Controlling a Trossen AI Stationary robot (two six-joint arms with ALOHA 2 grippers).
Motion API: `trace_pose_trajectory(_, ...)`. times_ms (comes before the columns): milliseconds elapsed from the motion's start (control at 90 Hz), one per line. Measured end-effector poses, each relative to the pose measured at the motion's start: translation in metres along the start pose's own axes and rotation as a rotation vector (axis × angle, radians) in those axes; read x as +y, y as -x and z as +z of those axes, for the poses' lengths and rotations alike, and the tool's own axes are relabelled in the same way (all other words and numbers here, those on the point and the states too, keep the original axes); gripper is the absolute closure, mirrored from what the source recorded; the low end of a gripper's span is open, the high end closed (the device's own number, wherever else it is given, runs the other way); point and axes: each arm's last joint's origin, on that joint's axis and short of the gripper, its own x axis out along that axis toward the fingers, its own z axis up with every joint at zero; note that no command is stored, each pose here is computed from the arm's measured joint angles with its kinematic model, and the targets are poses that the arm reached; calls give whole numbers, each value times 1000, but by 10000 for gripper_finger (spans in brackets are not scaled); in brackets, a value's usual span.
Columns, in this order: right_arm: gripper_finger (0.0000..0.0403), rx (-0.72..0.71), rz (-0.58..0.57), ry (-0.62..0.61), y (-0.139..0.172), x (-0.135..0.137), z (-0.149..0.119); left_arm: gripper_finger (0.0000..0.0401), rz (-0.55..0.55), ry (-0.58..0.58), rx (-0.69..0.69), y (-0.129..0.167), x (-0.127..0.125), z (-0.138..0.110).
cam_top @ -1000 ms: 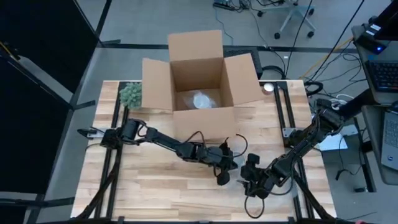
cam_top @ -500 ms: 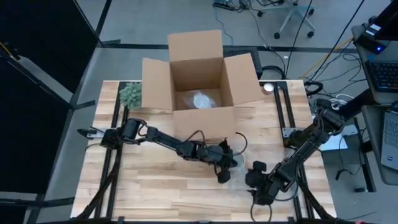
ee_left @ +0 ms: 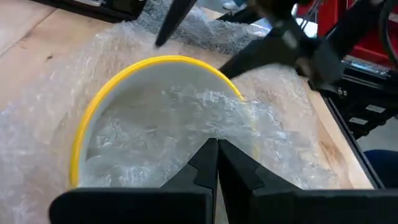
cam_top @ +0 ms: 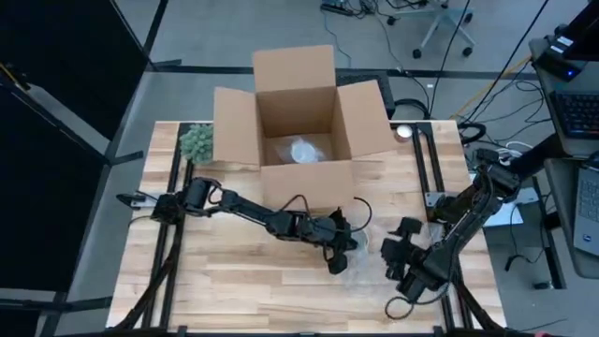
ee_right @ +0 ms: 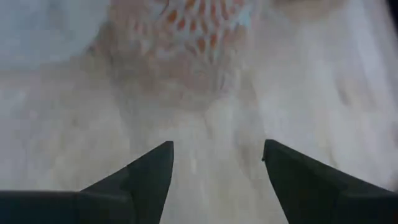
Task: Wrap mug
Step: Wrap the orange mug in the bubble wrap
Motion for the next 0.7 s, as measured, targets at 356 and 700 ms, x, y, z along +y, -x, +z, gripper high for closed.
trace_pose_trajectory(356, 167, -153, 318, 27, -31, -13, 21, 401, -63, 77, 93, 0, -10, 18)
trace_pose_trajectory(700, 167, -224, 508, -10, -40, -5, 29, 401, 6, 62, 139, 3, -5, 40)
